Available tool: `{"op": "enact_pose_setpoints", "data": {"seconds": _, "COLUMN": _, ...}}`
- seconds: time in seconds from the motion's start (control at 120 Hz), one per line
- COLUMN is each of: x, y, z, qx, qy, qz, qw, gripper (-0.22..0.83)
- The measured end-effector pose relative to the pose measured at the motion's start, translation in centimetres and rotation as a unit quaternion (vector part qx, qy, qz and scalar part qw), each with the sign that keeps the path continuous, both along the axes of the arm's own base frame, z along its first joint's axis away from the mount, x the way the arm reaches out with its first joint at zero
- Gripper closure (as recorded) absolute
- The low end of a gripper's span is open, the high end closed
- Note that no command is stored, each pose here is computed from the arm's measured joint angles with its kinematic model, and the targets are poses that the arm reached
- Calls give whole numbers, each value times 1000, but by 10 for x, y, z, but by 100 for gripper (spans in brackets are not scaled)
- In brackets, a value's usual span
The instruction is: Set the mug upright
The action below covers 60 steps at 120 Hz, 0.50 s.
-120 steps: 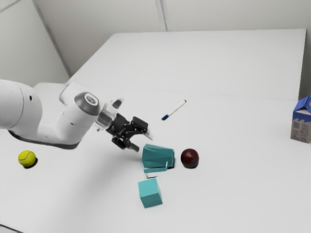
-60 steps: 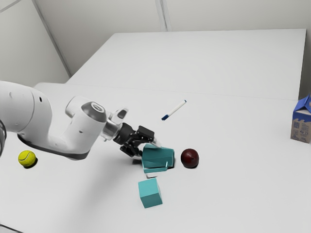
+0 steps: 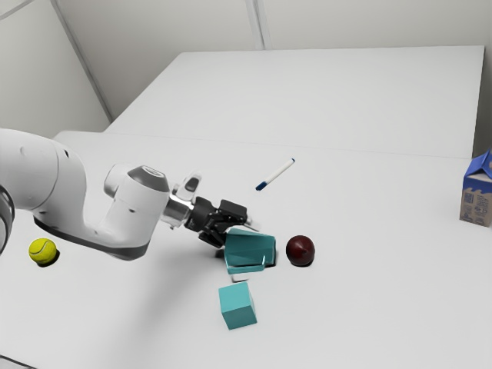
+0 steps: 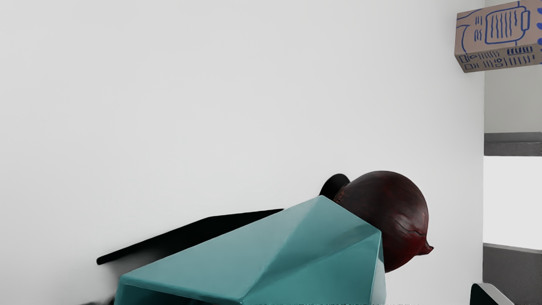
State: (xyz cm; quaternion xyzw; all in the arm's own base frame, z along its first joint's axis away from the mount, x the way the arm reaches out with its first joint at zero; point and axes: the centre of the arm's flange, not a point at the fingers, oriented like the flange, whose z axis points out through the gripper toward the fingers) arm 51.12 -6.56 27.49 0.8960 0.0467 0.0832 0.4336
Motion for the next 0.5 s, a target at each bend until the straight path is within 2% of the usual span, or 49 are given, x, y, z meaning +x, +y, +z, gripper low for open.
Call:
{"op": "enact_pose_setpoints", "data": {"seconds": 0.167, "x": -4, "y": -2, "z": -1, "qx": -5, "qy": -10, "qz": -16, "qw": 1000, "gripper": 5}}
{"op": "enact_pose_setpoints", "data": {"seconds": 0.5, "x": -8, "y": -2, "z": -2, "qx": -5, "qy": -29, "qz": -33, "qw": 999, "gripper": 32}}
